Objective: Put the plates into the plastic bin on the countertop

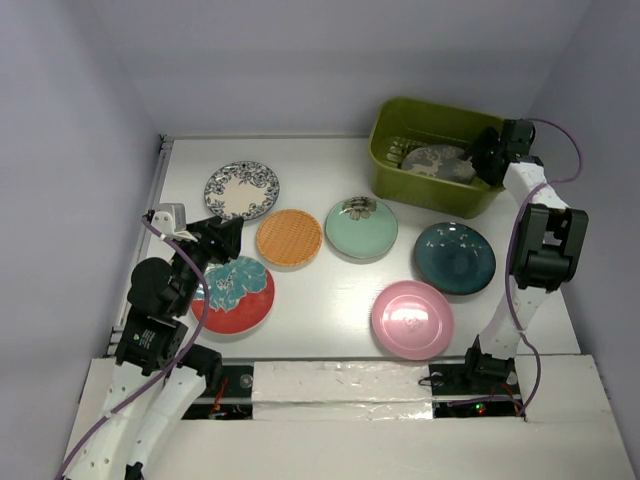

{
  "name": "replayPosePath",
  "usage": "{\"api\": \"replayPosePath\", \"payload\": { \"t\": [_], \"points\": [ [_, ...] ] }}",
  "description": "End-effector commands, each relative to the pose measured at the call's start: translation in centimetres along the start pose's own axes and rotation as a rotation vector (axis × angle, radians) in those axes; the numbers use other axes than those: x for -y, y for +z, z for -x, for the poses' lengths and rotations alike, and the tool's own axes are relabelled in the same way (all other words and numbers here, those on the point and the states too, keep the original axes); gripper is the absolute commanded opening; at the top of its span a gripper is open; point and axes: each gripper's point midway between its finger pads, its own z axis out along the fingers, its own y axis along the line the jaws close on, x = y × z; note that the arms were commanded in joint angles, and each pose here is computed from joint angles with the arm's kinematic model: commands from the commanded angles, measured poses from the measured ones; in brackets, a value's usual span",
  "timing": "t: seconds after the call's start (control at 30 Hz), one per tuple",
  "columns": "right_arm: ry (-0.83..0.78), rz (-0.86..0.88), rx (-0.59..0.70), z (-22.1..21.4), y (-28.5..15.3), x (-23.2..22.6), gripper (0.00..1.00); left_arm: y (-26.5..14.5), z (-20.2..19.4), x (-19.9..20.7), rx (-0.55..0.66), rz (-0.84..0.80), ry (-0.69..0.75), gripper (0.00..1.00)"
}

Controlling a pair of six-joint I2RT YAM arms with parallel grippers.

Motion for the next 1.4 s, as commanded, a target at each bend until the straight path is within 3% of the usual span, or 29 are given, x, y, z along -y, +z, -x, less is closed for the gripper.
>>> {"api": "replayPosePath", "payload": {
  "t": [0.0, 0.13, 0.23, 0.33, 0.4, 0.43, 0.5, 0.53, 0.6, 0.67, 0.7, 0.73, 0.8, 0.83, 0.93, 1.1, 1.37],
  "points": [
    [-0.037, 0.040, 0.136, 4.9, -3.6, -2.5, 0.79, -0.2, 1.3, 0.8, 0.049, -0.036, 0.000, 0.50],
    [-0.053, 0.123, 0.163, 6.6, -6.7, -5.7, 0.95, -0.2, 1.2, 0.8, 0.046, -0.034, 0.000, 0.50],
    [-0.088, 0.203, 0.229, 7.5, -10.4, -9.5, 1.00, -0.3, 1.3, 0.8, 0.051, -0.036, 0.000, 0.50],
    [-0.115, 0.290, 0.276, 7.0, -14.3, -13.0, 0.97, -0.4, 1.4, 0.8, 0.055, -0.038, -0.001, 0.49],
    [-0.136, 0.380, 0.319, 6.2, -17.5, -15.5, 0.82, -0.5, 1.4, 0.8, 0.056, -0.038, -0.001, 0.50],
    [-0.162, 0.435, 0.289, 3.6, -18.4, -17.5, 0.51, -0.5, 1.5, 0.9, 0.060, -0.040, -0.001, 0.50],
    [-0.185, 0.461, 0.202, -1.8, -18.0, -17.8, 0.07, -0.7, 1.6, 0.9, 0.065, -0.042, -0.003, 0.49],
    [-0.191, 0.567, 0.178, -4.7, -20.3, -20.5, 0.00, -0.7, 1.6, 1.1, 0.063, -0.051, -0.002, 0.48],
    [-0.194, 0.617, 0.059, -11.9, -20.0, -20.3, 0.00, -0.8, 1.6, 1.1, 0.064, -0.048, -0.002, 0.37],
    [-0.162, 0.731, -0.020, -17.6, -22.6, -22.8, 0.00, -0.8, 1.8, 1.0, 0.068, -0.043, -0.001, 0.20],
    [-0.155, 0.715, -0.084, -21.1, -22.0, -21.6, 0.00, -0.8, 1.7, 1.2, 0.064, -0.048, -0.003, 0.09],
    [-0.101, 0.741, -0.098, -22.4, -22.6, -22.3, 0.05, -0.8, 1.7, 1.0, 0.067, -0.041, -0.004, 0.04],
    [-0.074, 0.755, -0.177, -26.5, -23.4, -22.6, 0.23, -0.9, 1.9, 0.6, 0.072, -0.017, -0.006, 0.00],
    [-0.031, 0.744, -0.216, -28.2, -23.2, -22.1, 0.52, -1.0, 2.0, 0.5, 0.078, -0.011, -0.008, 0.00],
    [0.027, 0.682, -0.270, -32.0, -22.3, -21.5, 0.80, -1.1, 2.1, 0.4, 0.083, -0.003, -0.012, 0.00],
    [0.065, 0.631, -0.369, -36.8, -20.4, -21.6, 0.79, -1.2, 2.0, 0.7, 0.078, -0.019, -0.011, 0.07],
    [0.167, 0.551, -0.442, -42.1, -15.5, -21.7, 0.74, -1.2, 2.0, 0.8, 0.077, -0.022, -0.008, 0.08]
  ]
}}
